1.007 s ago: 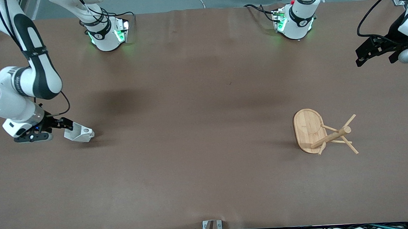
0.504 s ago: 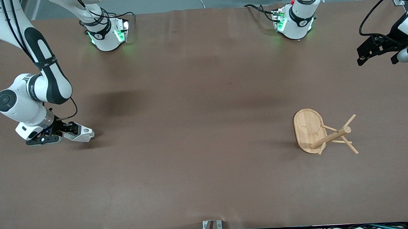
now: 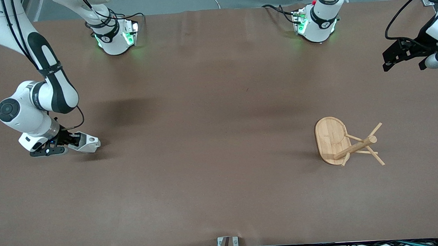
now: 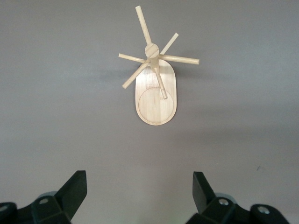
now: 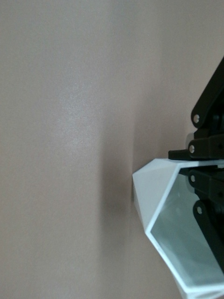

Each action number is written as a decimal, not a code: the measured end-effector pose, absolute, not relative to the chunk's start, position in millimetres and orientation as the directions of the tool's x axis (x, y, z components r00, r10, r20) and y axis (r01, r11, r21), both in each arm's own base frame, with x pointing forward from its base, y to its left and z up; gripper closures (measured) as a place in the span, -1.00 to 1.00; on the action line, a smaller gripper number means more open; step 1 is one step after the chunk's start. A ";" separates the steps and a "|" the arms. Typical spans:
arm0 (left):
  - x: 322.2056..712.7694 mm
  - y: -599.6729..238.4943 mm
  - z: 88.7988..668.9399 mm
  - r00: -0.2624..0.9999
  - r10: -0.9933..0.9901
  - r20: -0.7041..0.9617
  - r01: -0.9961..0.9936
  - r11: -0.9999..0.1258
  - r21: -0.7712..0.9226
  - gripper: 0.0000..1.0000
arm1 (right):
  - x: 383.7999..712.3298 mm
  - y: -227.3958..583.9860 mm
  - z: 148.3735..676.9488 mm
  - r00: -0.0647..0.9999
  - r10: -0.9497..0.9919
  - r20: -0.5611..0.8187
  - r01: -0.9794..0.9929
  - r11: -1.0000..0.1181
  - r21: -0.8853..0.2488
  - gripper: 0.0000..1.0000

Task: Hang cup on rack
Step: 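Reach the right gripper to the white cup and grasp it, then lift the cup with the right gripper while the left gripper approaches it, then grasp the cup with the left gripper from the right gripper, then carry the cup with the left gripper while the right gripper retracts, then lower the cup with the left gripper onto a rack peg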

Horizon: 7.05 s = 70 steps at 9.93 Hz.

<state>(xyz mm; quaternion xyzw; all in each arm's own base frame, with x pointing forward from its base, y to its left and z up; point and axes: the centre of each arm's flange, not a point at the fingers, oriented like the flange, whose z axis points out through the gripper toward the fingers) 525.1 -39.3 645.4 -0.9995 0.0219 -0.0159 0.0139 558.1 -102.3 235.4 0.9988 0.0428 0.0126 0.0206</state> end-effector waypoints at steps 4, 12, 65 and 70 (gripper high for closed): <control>526.0 -39.5 645.3 0.999 -0.045 0.031 -0.044 -0.999 -0.028 -1.00 | 600.7 -78.4 304.7 0.976 0.163 -0.144 0.163 -0.987 -0.018 0.91; 509.7 -155.3 656.1 0.961 -0.275 -0.007 -0.271 -0.950 0.154 -1.00 | 594.2 205.1 358.4 0.967 0.175 -0.187 -0.041 -0.616 -0.787 0.91; 588.7 -173.2 463.7 0.998 -0.066 0.000 -0.065 -0.985 0.158 -0.52 | 537.2 -45.0 653.0 0.981 -0.181 -0.066 -0.181 -0.983 0.011 -1.00; 593.2 -127.7 433.1 0.992 -0.119 0.030 -0.123 -0.971 0.207 -0.52 | 540.9 -46.3 652.7 0.985 -0.167 -0.048 -0.167 -0.986 0.011 -1.00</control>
